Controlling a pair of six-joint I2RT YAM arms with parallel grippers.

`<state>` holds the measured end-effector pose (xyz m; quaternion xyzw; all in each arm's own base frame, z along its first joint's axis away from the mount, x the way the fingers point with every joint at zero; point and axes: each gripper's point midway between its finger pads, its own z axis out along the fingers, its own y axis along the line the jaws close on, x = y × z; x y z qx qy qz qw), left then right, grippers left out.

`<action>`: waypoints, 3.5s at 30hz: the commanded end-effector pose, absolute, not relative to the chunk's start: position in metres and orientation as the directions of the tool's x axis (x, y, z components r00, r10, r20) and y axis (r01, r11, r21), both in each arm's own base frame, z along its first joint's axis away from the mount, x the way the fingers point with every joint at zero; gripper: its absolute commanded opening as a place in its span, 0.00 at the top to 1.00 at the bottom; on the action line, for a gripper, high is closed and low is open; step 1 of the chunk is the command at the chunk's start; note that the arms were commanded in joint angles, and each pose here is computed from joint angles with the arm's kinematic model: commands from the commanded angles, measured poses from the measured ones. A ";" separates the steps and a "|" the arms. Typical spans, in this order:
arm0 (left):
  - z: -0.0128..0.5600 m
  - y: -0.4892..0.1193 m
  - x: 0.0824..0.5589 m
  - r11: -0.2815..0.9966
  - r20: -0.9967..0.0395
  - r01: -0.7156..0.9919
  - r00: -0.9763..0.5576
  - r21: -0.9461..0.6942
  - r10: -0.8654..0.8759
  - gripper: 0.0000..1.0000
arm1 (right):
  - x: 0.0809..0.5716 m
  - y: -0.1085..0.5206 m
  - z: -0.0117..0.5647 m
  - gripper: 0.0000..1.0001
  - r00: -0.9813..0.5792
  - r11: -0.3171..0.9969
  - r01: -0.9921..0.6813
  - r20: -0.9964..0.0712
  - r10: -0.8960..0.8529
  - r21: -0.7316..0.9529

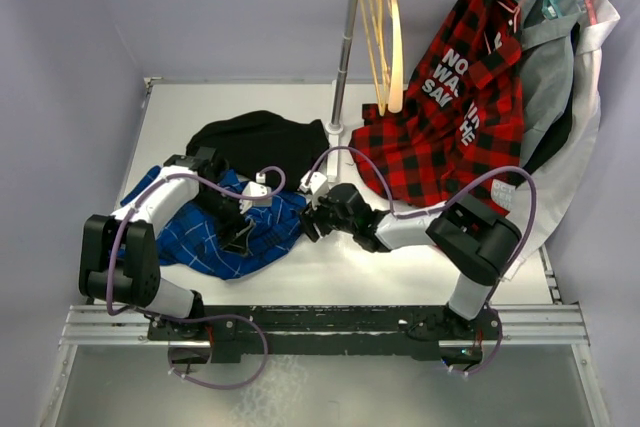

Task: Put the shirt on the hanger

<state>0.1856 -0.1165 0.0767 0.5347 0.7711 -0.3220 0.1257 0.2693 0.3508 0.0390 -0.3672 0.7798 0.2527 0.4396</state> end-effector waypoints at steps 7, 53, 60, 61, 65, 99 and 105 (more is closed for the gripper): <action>0.080 -0.128 0.189 0.191 -0.585 0.913 -0.381 -0.360 0.716 0.31 | 0.270 0.381 0.066 0.86 -0.326 0.530 -0.840 -0.891 -0.316 0.119; 0.441 -0.048 0.283 0.734 -0.791 0.391 -0.024 0.555 0.611 1.00 | 0.308 0.354 0.479 1.00 0.035 0.688 -0.723 -0.998 -0.056 -0.064; 0.416 -0.084 0.258 0.636 -0.810 0.616 0.005 0.465 0.587 1.00 | 0.269 0.312 0.457 1.00 -0.092 0.703 -0.707 -0.996 0.021 0.080; 0.411 -0.090 0.252 0.609 -0.810 0.652 0.015 0.452 0.586 1.00 | 0.262 0.309 0.454 1.00 -0.115 0.695 -0.711 -0.993 0.031 0.104; 0.389 -0.096 0.239 0.547 -0.795 0.711 0.026 0.441 0.606 1.00 | 0.240 0.315 0.445 1.00 -0.214 0.641 -0.737 -0.974 0.077 0.213; 0.136 0.093 0.380 0.785 -0.575 0.559 -0.562 0.267 0.595 1.00 | 0.369 0.404 0.263 0.00 -0.355 0.605 -0.728 -0.932 0.073 0.324; 0.139 0.121 0.400 0.859 -0.543 0.435 -0.668 0.271 0.509 1.00 | 0.327 0.344 0.279 0.00 -0.291 0.548 -0.798 -0.957 0.011 0.249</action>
